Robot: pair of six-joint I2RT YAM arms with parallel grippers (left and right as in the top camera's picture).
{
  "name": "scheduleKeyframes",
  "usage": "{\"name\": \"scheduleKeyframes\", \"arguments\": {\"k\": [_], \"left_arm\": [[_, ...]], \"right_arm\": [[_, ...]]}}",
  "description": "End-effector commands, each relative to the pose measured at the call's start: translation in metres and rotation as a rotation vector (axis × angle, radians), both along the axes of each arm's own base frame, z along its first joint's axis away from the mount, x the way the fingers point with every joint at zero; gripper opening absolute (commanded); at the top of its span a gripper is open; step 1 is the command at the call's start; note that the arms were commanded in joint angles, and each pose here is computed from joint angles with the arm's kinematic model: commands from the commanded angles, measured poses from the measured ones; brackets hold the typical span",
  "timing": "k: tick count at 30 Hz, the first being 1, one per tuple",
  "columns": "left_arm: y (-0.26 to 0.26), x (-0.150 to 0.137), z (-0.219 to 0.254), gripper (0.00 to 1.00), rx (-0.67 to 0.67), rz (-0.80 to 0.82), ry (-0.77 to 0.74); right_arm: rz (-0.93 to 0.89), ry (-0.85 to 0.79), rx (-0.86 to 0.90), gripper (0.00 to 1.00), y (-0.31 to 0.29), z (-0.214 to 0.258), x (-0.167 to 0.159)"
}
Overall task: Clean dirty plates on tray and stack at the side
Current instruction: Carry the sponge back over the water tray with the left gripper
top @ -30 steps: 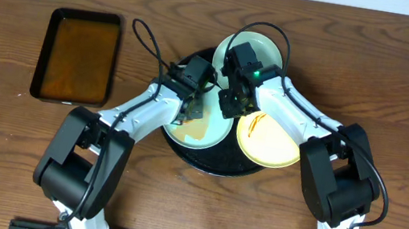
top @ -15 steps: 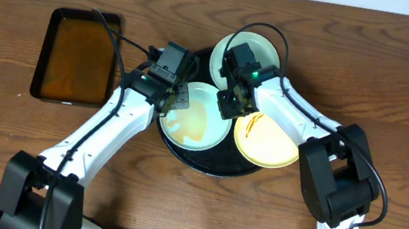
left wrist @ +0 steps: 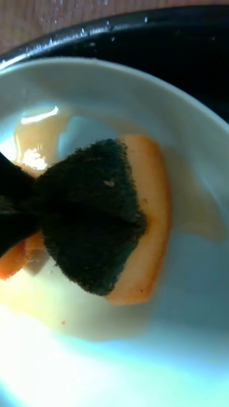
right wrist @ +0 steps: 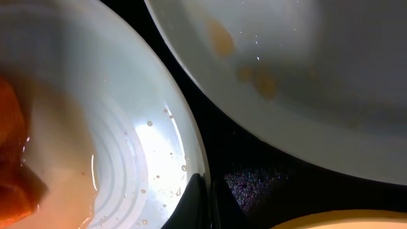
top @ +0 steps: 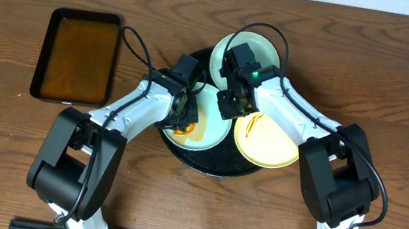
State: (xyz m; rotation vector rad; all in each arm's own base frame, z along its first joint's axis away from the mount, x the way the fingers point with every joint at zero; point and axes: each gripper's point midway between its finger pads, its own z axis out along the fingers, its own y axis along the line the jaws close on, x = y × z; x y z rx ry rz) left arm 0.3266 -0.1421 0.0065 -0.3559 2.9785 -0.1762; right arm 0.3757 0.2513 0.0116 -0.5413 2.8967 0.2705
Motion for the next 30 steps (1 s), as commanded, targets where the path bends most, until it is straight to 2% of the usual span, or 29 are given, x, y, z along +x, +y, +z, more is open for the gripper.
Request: {"name": "scheduleKeyframes", "arguments": {"k": [1,5,9,15,18,21,24,30], "left_arm": [[0.038,-0.007,-0.011,0.07,0.207,-0.007,0.014],[0.067,0.008,0.028,0.07,0.360,0.011,-0.120],[0.081,0.020,0.076,0.07,0.418,0.042,-0.272],[0.085,0.027,0.161,0.08,0.227,0.197,-0.519],[0.115,0.031,0.202,0.08,0.126,0.295,-0.629],[0.152,0.031,0.206,0.08,0.096,0.366,-0.624],[0.183,0.031,0.192,0.07,0.134,0.394,-0.573],[0.219,0.028,0.163,0.07,0.096,0.493,-0.474]], "right_arm": [[0.012,0.003,-0.026,0.01,-0.004,-0.006,-0.002],[0.012,0.001,-0.025,0.01,-0.004,-0.006,-0.001],[0.011,-0.002,-0.023,0.01,-0.003,-0.006,-0.001],[0.021,0.021,0.006,0.01,0.005,-0.005,-0.007],[0.050,0.032,0.045,0.01,0.019,0.000,-0.013],[0.065,-0.003,0.065,0.01,0.029,0.019,-0.011],[0.066,-0.079,0.055,0.01,0.032,0.047,-0.002],[0.028,-0.258,-0.131,0.01,0.009,0.088,0.011]]}}
